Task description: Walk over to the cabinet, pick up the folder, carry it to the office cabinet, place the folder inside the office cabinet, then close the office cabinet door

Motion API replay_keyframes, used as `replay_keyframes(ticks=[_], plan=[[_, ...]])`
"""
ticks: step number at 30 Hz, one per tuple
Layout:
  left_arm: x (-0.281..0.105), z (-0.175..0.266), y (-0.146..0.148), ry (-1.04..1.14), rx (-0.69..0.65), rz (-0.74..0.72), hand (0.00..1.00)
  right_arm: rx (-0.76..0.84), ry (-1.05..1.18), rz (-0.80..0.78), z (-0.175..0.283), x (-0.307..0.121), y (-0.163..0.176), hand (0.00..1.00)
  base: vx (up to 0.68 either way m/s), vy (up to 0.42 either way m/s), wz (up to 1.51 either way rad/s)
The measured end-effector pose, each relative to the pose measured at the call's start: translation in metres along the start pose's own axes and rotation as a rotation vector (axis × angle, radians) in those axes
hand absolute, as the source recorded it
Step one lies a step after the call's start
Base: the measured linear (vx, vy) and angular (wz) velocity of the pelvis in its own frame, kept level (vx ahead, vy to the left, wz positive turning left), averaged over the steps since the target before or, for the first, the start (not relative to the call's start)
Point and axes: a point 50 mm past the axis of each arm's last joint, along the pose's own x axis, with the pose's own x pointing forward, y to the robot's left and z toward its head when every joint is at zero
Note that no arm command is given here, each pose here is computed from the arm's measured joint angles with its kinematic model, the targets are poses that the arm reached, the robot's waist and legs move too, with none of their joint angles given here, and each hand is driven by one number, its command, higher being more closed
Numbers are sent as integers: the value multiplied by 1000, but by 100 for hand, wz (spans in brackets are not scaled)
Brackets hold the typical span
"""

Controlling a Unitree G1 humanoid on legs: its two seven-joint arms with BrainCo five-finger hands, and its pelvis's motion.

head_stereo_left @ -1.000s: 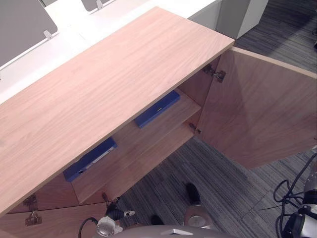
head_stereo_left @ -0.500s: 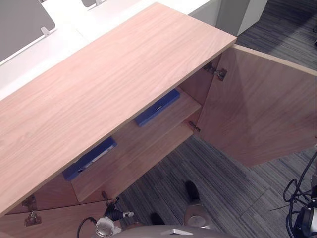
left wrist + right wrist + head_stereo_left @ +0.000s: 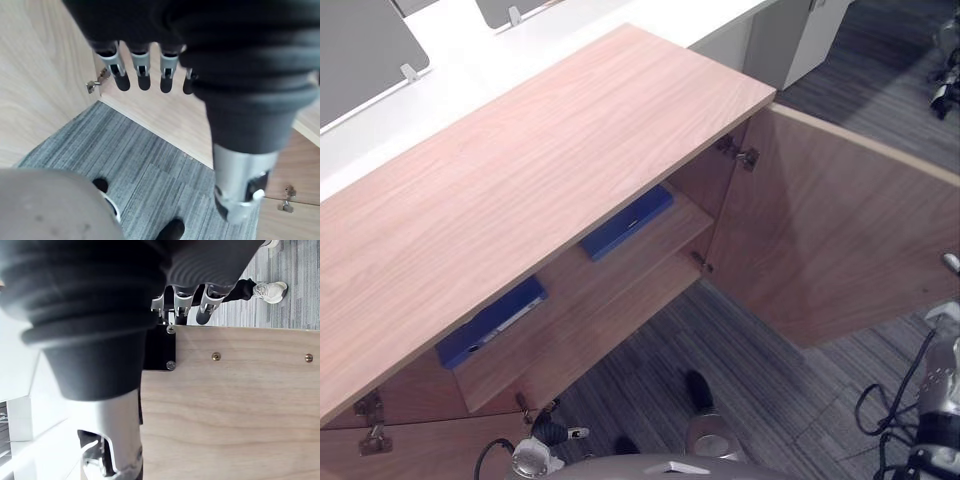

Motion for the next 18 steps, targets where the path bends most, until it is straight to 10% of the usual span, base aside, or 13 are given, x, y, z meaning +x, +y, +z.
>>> replay_keyframes(ticks=[18], plan=[[7, 11, 8, 11, 71, 27, 0, -139, 234, 459, -37, -188, 46, 0, -67, -50, -25]])
